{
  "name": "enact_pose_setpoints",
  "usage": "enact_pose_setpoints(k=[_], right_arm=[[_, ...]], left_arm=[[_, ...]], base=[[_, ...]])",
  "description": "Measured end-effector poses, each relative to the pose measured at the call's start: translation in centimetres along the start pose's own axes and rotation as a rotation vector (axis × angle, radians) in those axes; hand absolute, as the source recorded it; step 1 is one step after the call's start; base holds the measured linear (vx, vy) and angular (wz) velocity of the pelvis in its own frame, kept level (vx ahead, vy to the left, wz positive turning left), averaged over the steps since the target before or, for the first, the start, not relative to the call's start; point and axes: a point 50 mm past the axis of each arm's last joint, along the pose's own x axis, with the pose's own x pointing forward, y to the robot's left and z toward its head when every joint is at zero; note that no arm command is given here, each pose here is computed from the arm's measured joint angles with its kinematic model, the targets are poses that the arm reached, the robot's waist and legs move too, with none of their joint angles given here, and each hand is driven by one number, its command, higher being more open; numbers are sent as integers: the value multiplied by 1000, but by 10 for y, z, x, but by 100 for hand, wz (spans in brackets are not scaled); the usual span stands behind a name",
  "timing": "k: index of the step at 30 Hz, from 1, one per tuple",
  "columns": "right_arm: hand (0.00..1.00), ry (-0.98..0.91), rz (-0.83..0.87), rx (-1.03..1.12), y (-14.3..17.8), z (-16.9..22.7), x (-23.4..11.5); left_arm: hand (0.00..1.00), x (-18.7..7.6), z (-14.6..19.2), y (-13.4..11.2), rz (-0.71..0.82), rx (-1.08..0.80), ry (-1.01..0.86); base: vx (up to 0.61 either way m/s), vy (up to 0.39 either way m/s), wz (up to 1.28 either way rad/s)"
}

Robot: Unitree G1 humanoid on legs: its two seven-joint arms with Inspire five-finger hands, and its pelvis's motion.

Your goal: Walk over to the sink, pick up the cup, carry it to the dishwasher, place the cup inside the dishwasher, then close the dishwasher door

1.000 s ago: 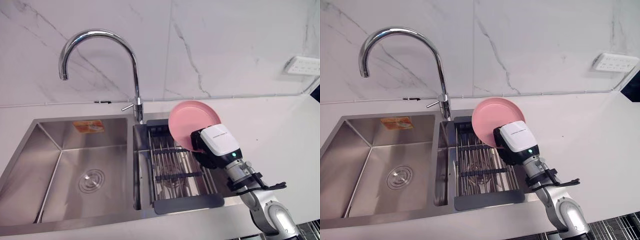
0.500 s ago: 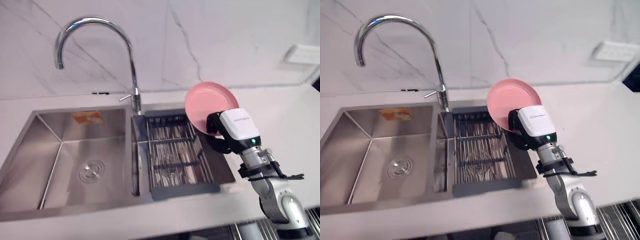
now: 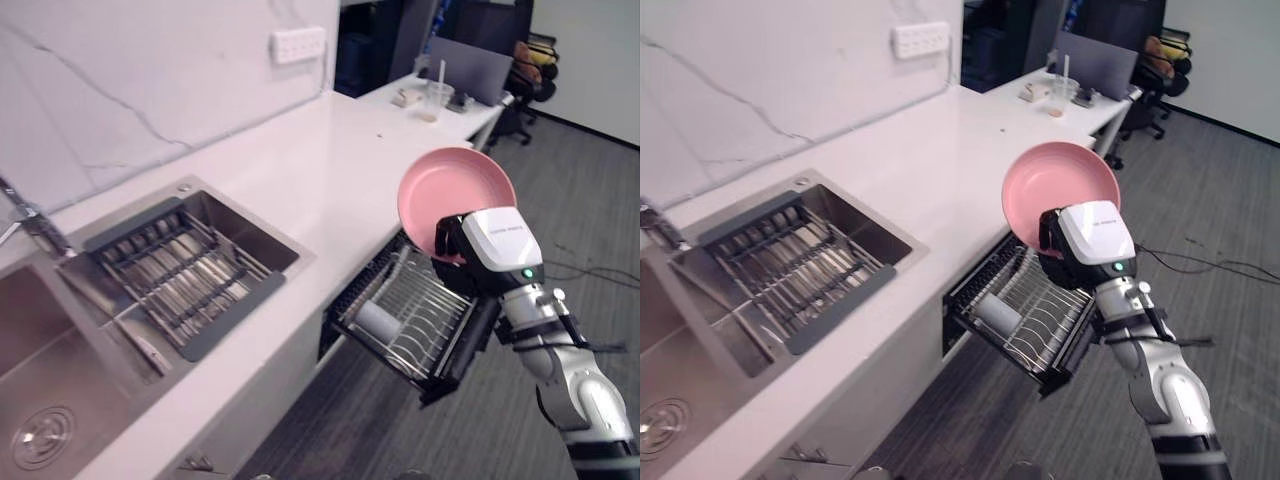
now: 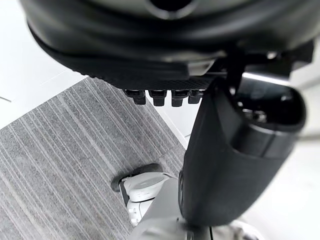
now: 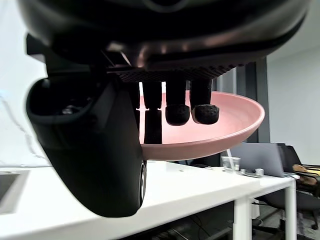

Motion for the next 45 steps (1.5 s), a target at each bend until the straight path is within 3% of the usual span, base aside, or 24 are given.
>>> enact_pose_setpoints(k=[10,19,34,35,39,45], right_arm=[[0,16,157,25,20,-9,4],[0,41,184,85,26,-14,13],[0,217,199,50,2,-50,96],[100,220,197,50,1,-50,98],[100,287,136,76,-27,-67,113],[100,342,133,103,-26,-75,112]], left_arm=[[100,1,3,0,8,-66,31],[100,1,1,-5,2,-138,24],[100,-2,85,-36,-234,-184,-252],[100,-2,87,-37,-236,-183,-255],[100,-4,100,-50,-284,-171,-280],[100,-5,106,-55,-308,-198,-290]], base=[[-70,-261,-13],[-96,-27,15],[-33,71,11],[-6,79,1],[-15,74,-9],[-22,59,-1]])
